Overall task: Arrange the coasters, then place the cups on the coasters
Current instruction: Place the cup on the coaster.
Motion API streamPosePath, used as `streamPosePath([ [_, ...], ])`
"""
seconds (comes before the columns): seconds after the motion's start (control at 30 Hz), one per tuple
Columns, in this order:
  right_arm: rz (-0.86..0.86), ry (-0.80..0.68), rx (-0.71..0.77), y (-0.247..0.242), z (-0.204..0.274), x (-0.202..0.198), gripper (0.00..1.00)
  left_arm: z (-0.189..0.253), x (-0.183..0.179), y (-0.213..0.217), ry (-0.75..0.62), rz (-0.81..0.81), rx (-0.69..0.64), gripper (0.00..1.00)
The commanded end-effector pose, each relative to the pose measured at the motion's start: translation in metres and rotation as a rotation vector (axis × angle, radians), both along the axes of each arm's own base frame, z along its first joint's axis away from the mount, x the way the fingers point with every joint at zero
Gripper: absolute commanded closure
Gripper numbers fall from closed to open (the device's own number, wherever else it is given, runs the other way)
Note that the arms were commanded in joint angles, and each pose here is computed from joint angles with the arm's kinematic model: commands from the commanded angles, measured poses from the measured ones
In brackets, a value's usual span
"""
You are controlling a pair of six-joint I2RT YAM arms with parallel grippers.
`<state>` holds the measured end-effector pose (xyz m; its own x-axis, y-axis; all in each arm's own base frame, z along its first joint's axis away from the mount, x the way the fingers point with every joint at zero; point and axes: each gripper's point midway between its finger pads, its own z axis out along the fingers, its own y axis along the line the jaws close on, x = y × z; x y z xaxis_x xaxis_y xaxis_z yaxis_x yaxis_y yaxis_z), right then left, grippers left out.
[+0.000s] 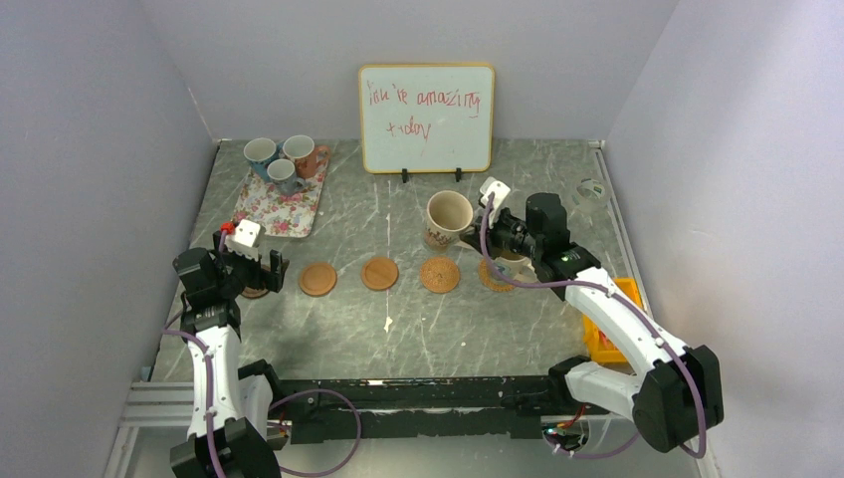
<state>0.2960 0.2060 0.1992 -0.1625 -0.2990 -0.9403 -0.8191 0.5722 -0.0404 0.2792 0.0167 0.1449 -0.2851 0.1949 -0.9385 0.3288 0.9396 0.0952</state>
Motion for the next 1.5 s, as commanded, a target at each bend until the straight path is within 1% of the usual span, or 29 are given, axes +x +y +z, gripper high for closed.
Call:
streamPosePath([
  [0.0, 0.065, -0.176, 0.056, 0.013, 0.05, 0.014, 1.0, 0.006, 0.004, 0.003, -0.035, 0.0, 0.026, 0.04],
  [0.27, 0.081, -0.119, 0.025, 0.014, 0.039, 0.013, 1.0, 0.006, 0.005, 0.006, -0.042, 0.019, 0.023, 0.04],
  [0.53, 0.019, -0.068, 0.027, 0.009, 0.025, 0.016, 1.0, 0.002, 0.01, 0.012, -0.014, 0.058, 0.002, 0.04],
  [0.83, 0.029, -0.063, -0.011, 0.012, 0.013, 0.017, 1.0, 0.012, 0.002, 0.012, -0.08, 0.063, 0.049, 0.04],
  [1.37, 0.08, -0.056, -0.073, 0.018, -0.018, 0.013, 1.0, 0.01, 0.004, 0.013, -0.069, 0.07, 0.047, 0.04],
  [1.47, 0.07, -0.083, -0.081, 0.016, -0.02, 0.016, 1.0, 0.01, 0.003, 0.014, -0.069, 0.072, 0.049, 0.04],
])
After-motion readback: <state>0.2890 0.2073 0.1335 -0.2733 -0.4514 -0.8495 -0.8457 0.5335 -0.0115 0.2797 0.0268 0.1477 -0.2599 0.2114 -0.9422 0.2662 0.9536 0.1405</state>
